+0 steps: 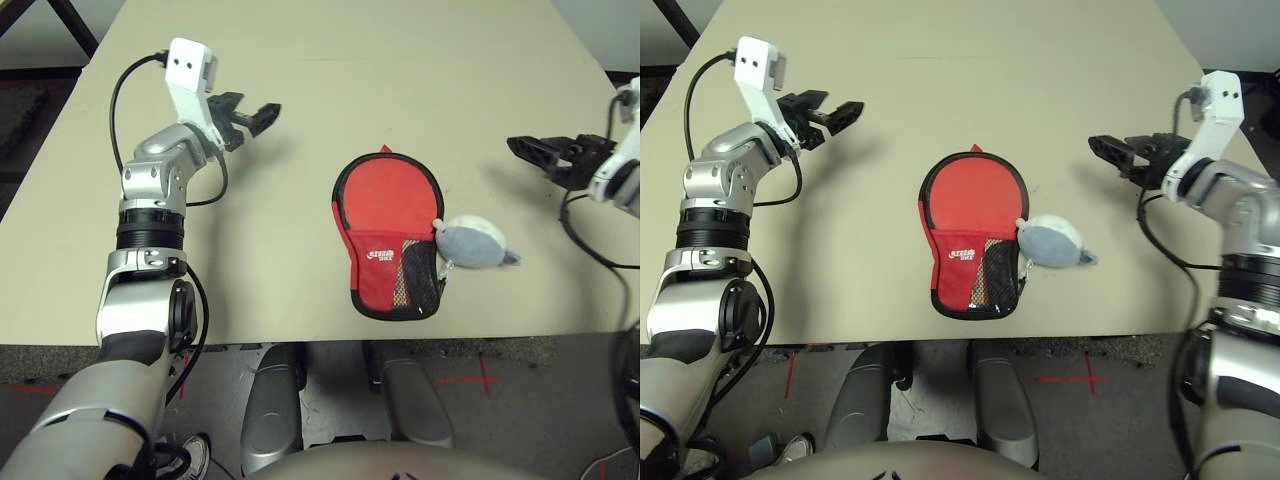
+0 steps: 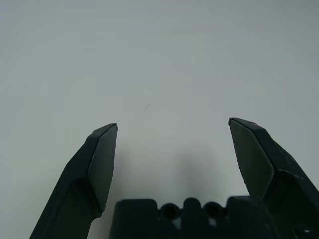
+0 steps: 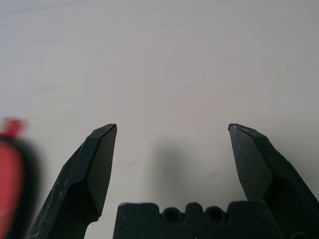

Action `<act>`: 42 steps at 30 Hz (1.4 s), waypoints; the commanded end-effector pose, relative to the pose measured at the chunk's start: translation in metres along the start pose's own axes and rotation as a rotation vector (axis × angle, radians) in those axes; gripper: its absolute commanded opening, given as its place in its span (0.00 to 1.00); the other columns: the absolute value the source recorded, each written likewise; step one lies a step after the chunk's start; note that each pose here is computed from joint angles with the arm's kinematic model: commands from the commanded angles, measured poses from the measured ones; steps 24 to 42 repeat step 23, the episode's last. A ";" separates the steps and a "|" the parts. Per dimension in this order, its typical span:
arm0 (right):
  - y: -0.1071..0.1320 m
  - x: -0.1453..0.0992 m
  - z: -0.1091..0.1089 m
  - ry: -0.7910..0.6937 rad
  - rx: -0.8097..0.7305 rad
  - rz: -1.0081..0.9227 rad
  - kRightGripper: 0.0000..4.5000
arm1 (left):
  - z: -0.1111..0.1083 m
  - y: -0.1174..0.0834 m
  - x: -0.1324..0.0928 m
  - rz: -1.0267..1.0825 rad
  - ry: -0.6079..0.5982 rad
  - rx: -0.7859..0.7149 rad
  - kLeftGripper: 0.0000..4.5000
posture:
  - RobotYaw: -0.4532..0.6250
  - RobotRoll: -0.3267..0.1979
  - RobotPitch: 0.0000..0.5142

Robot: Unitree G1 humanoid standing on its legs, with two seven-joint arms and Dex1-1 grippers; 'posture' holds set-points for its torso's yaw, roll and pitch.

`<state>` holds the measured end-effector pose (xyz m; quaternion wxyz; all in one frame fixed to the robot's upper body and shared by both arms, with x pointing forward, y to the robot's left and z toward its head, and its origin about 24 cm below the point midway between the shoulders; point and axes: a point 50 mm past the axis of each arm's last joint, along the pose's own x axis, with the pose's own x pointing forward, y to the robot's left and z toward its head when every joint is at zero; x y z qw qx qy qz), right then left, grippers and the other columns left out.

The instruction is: Store the ping-pong paddle in its case and zip it.

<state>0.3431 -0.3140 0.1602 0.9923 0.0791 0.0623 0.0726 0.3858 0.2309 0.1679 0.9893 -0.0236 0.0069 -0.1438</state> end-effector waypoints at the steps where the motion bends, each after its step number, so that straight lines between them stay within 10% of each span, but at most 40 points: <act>1: -0.007 0.009 0.001 -0.098 -0.032 -0.075 0.99 | -0.016 0.017 -0.010 0.139 -0.035 0.019 1.00 | 0.39 0.62 0.47; 13: -0.017 0.020 -0.007 -0.152 -0.138 -0.193 0.99 | -0.059 0.031 -0.039 0.406 -0.031 0.046 1.00 | 0.41 0.62 0.52; 42: -0.017 0.020 -0.019 -0.118 -0.147 -0.176 0.99 | -0.068 0.031 -0.051 0.510 -0.037 0.084 1.00 | 0.42 0.62 0.50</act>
